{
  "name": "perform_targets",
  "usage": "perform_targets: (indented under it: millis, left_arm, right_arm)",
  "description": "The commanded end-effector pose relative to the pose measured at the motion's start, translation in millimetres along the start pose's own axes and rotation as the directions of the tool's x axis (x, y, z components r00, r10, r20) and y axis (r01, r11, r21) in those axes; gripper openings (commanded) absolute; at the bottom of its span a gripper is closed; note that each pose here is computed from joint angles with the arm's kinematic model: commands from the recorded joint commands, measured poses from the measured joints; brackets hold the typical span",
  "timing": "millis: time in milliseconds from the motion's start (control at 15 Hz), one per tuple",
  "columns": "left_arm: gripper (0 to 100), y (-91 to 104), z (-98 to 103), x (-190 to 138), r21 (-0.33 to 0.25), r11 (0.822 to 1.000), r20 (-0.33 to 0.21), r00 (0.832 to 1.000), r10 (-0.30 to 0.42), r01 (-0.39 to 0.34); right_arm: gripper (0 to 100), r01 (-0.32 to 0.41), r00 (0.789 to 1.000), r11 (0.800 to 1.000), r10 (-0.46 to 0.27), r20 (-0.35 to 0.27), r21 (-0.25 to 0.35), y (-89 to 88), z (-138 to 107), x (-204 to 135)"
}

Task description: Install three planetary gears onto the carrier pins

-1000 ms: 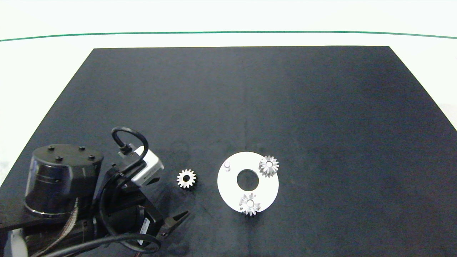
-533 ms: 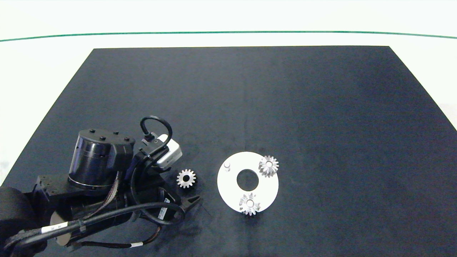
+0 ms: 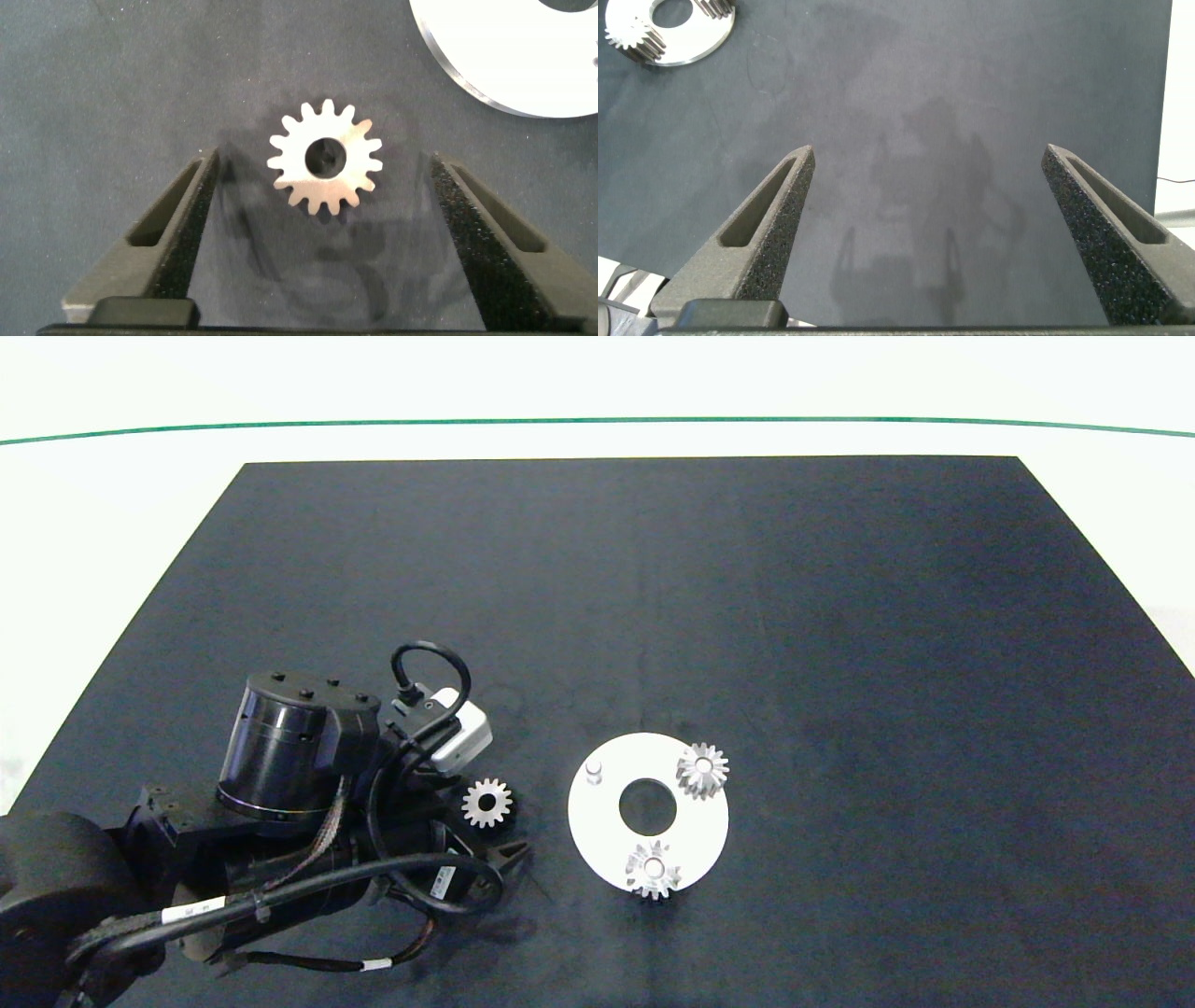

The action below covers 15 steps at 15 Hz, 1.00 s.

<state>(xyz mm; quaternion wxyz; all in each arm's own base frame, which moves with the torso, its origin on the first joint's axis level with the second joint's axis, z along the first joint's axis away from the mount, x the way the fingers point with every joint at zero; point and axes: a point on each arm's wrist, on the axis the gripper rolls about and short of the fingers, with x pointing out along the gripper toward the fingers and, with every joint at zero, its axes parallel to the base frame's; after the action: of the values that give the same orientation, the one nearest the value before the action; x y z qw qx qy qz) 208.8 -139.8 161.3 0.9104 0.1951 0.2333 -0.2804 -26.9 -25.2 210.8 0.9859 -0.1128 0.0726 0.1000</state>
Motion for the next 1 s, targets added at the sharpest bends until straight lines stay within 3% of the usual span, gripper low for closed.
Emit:
perform_targets:
  millis: [67, 267, 1000]
  left_arm:
    - [83, 0.6, 1.9, 0.0, 0.004, 1.0, 0.009, 1.0, 0.004, -0.004]
    - [77, 0.7, 5.4, 3.5, 0.006, 1.0, 0.026, 1.0, 0.006, -0.007]
    - [55, -0.2, 1.6, 11.1, 0.017, 1.0, 0.001, 1.0, 0.002, -0.002]
  right_arm:
    - [100, 0.0, 1.0, 1.0, 0.0, -0.009, -0.005, 0.4, -0.6, 1.1]
    - [100, -0.003, 1.0, 1.0, 0.003, -0.007, -0.004, 0.2, -0.7, 0.9]
    - [100, -0.008, 1.0, 1.0, 0.008, -0.008, -0.004, 0.3, -0.6, 1.2]
